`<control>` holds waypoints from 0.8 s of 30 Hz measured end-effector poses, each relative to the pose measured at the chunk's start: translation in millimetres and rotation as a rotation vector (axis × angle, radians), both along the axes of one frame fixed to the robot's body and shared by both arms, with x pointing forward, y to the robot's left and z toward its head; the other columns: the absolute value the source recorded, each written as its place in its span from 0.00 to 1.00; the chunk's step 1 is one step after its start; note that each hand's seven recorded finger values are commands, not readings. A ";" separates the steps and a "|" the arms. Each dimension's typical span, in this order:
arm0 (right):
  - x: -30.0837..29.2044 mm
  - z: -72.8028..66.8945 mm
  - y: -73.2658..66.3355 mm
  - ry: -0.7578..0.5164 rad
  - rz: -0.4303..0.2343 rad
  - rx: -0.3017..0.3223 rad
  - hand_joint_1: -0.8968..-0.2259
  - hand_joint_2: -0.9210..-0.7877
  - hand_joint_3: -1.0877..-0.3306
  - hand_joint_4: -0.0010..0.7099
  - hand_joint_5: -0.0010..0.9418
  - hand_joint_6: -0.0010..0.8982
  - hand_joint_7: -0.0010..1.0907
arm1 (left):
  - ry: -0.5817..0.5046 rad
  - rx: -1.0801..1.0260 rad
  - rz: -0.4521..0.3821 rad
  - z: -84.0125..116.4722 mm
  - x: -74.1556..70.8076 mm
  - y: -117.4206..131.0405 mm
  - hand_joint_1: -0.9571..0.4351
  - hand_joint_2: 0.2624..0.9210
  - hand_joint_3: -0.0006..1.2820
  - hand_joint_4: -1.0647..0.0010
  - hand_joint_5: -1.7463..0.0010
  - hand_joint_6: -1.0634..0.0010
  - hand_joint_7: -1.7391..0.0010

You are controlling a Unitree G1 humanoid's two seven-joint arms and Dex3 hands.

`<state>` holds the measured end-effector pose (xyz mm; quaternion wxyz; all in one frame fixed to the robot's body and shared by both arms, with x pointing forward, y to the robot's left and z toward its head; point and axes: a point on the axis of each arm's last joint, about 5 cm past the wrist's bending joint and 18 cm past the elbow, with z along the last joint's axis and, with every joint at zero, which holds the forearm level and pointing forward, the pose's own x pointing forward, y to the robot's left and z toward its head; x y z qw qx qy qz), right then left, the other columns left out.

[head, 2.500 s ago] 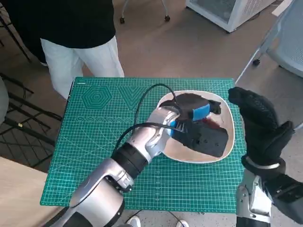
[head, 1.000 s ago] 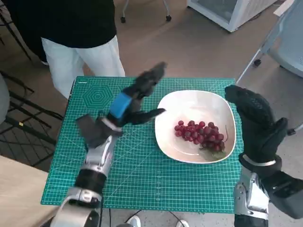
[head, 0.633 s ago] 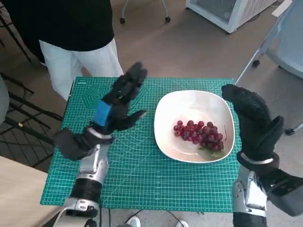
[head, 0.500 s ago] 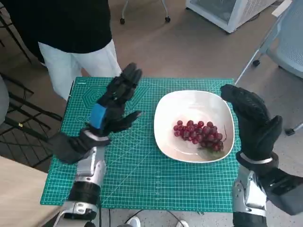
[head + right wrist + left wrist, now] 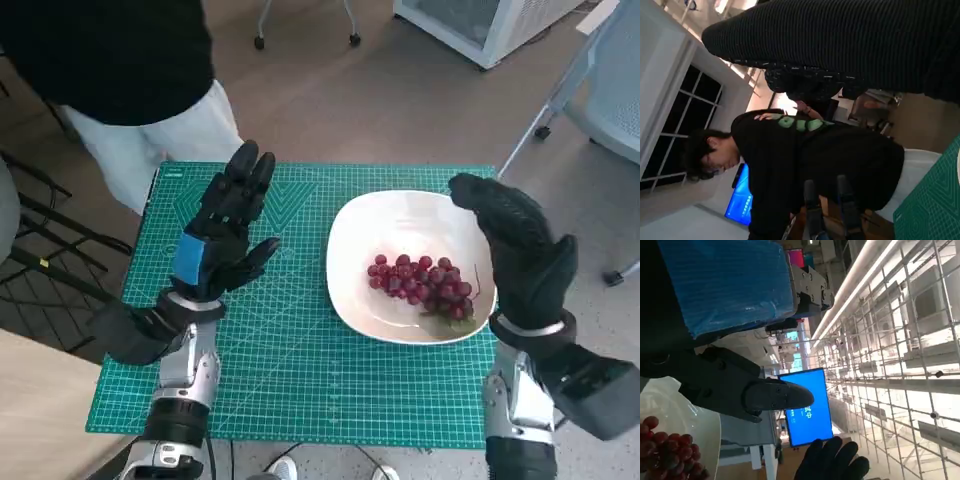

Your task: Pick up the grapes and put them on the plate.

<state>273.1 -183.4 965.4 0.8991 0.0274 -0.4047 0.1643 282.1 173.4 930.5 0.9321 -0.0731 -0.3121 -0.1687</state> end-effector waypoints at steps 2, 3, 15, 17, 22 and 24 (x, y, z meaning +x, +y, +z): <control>0.7 -0.7 0.0 0.003 0.004 -0.003 0.58 0.00 0.65 0.42 0.00 0.10 0.34 | 0.001 -0.001 0.000 -0.7 -0.1 -1.0 0.42 1.00 0.26 0.81 0.99 0.76 0.99; 1.0 -0.9 0.1 0.004 0.006 -0.004 0.58 0.00 0.65 0.42 0.00 0.10 0.34 | 0.001 -0.001 -0.001 -1.0 -0.1 -1.5 0.42 1.00 0.26 0.81 0.99 0.76 0.99; 2.1 -0.7 1.1 0.001 0.021 0.000 0.57 0.00 0.65 0.42 0.00 0.09 0.35 | 0.004 0.001 -0.016 -1.7 0.0 -6.0 0.41 1.00 0.26 0.81 1.00 0.76 0.99; 2.0 -0.4 1.2 -0.001 0.023 -0.002 0.57 0.00 0.65 0.42 0.00 0.08 0.35 | 0.002 0.003 -0.020 -1.5 -0.1 -6.2 0.40 1.00 0.26 0.81 1.00 0.76 0.99; 2.0 0.4 1.5 -0.002 0.026 -0.004 0.58 0.00 0.65 0.42 0.00 0.08 0.36 | -0.001 0.006 -0.024 -1.6 -1.1 -5.8 0.40 1.00 0.26 0.81 1.00 0.76 0.99; 2.0 0.7 1.6 -0.002 0.027 -0.005 0.58 0.00 0.65 0.42 0.00 0.08 0.36 | -0.002 0.008 -0.025 -1.7 -1.7 -5.3 0.40 1.00 0.26 0.81 1.00 0.75 0.99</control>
